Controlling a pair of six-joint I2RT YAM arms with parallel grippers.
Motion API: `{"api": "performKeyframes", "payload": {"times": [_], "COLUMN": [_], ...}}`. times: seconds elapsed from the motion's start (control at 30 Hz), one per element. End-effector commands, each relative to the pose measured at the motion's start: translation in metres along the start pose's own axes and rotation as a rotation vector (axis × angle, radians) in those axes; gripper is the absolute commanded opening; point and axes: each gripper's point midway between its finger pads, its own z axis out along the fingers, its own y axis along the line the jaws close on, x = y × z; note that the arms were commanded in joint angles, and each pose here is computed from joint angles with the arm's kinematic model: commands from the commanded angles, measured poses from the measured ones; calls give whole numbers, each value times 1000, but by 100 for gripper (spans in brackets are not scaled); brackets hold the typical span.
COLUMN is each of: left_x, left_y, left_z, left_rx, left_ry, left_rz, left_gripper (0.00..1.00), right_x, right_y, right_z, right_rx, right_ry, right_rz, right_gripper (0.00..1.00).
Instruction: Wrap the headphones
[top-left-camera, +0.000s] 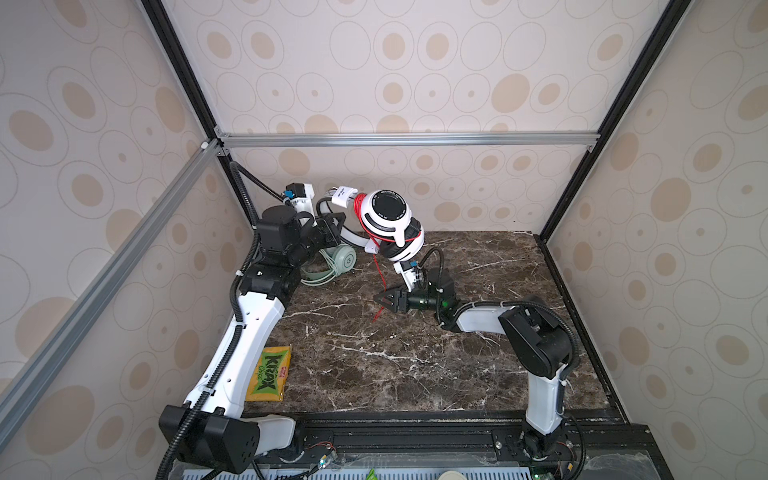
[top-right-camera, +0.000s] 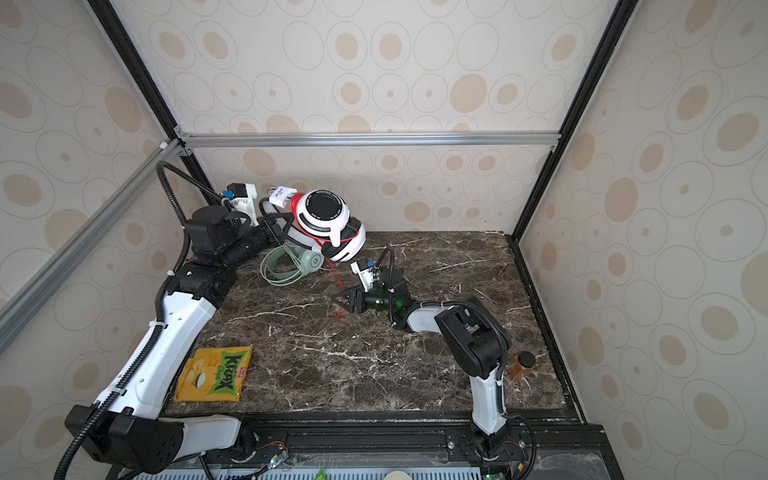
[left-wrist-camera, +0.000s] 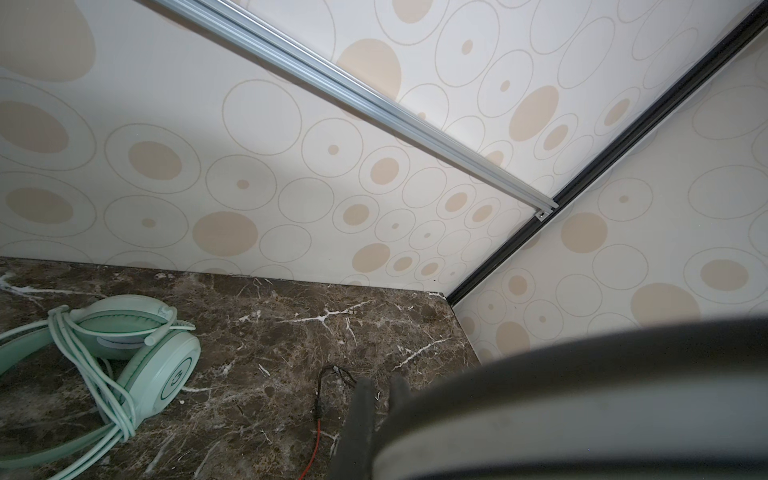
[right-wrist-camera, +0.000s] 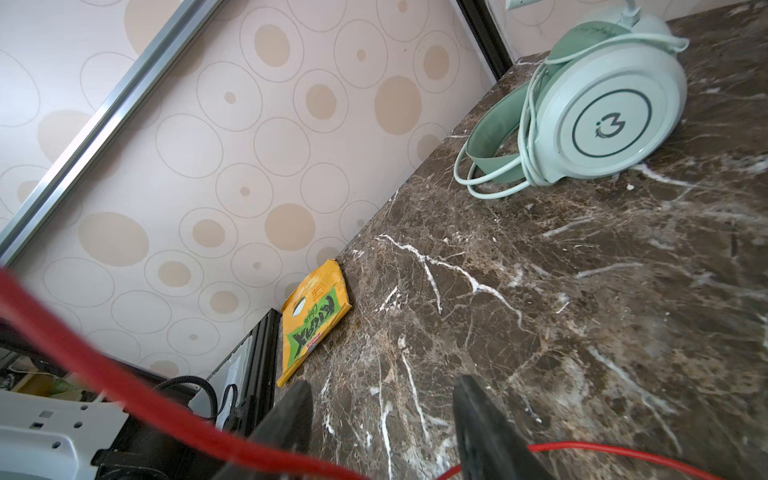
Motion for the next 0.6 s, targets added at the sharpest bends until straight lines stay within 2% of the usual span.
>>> {"api": "performKeyframes", "payload": {"times": [0.0, 0.17, 0.4, 0.57], "left_x": [-36, -36, -37, -36], "left_y": [-28, -30, -28, -27], "left_z": [-18, -19, -19, -18], "left_rx": [85, 89, 84, 75], "left_ry": [-110, -112, -114, -114], "left_rz": [-1, 0, -1, 2], "left_gripper": [0, 0, 0, 0], "right_x": [-8, 4, 14, 20], "right_y": [9, 9, 11, 14], "right_z": [8, 12, 10, 6], "right_rx": [-63, -82, -90, -103], "right_ry": [-48, -48, -45, -39], "right_rz": [11, 39, 50, 55], "right_gripper": [53, 47, 45, 30]}}
